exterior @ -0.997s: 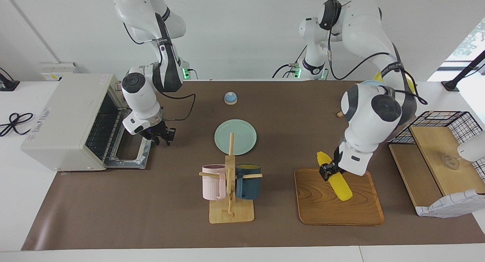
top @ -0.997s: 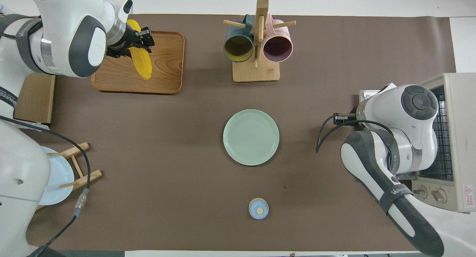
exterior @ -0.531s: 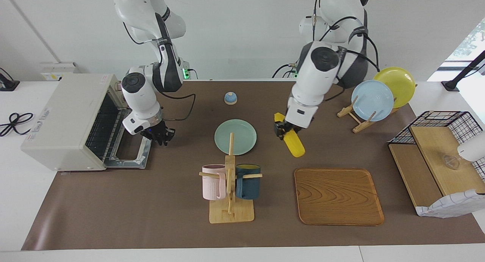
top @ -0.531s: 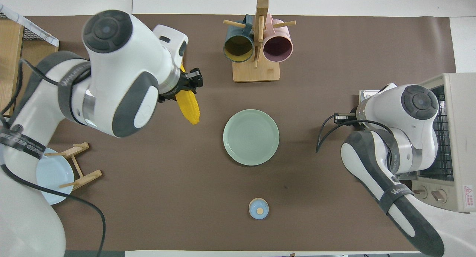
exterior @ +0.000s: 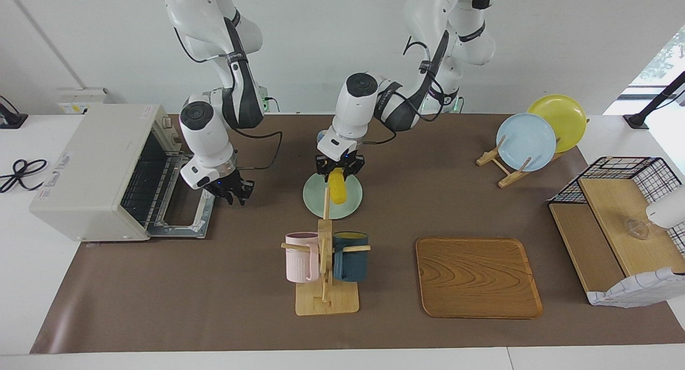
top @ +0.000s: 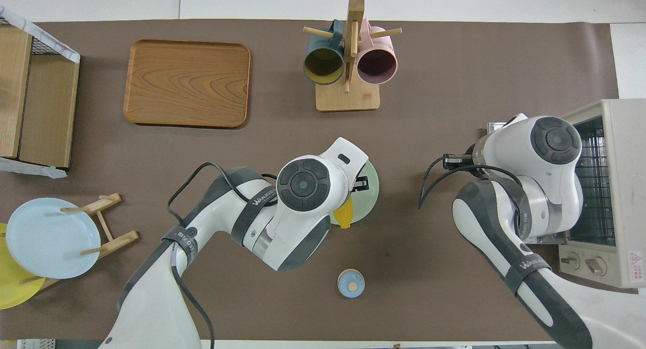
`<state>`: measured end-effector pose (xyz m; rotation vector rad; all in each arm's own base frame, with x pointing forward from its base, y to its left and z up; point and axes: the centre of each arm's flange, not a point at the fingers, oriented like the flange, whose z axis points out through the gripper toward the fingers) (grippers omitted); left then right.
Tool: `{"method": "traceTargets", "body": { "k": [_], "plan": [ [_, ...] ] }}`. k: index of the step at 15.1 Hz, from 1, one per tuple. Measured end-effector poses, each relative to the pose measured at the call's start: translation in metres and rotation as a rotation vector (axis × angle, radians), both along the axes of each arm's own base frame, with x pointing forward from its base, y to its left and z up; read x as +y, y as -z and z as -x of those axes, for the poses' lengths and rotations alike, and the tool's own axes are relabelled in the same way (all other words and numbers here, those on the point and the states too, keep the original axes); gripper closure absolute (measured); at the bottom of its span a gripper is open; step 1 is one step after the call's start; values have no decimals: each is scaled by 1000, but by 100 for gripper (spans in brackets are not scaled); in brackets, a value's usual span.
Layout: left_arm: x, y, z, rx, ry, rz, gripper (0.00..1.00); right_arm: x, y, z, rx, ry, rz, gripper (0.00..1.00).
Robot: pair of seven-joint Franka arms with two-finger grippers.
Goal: Put corn in oven
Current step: 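Carry the corn with the left gripper onto the green plate, then grasp the corn with the right gripper while the left gripper withdraws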
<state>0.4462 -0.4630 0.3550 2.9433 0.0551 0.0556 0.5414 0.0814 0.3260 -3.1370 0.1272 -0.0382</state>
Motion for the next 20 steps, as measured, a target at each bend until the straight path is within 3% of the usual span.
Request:
{"method": "traceTargets", "body": {
  "k": [2, 4, 8, 10, 13, 16, 20],
  "plan": [
    [-3, 12, -1, -10, 15, 6, 47, 5, 0, 1, 0, 1, 0, 52],
    [-6, 17, -1, -14, 30, 7, 47, 4, 0, 1, 0, 2, 0, 34],
    [-6, 21, -1, -15, 38, 4, 47, 4, 0, 0, -1, 2, 0, 32],
    [-6, 22, -1, -15, 39, 4, 32, 4, 0, 0, -1, 2, 0, 31],
    [1, 18, -8, -8, 26, -7, 0, 5, -3, -2, -6, 1, -1, 26],
    [36, -19, -31, 18, -9, -32, 0, 34, -24, -8, 3, 12, -1, 0],
    [119, -101, -64, 41, -80, -55, 0, 141, -70, -8, -32, 70, -23, 0]
  ]
}}
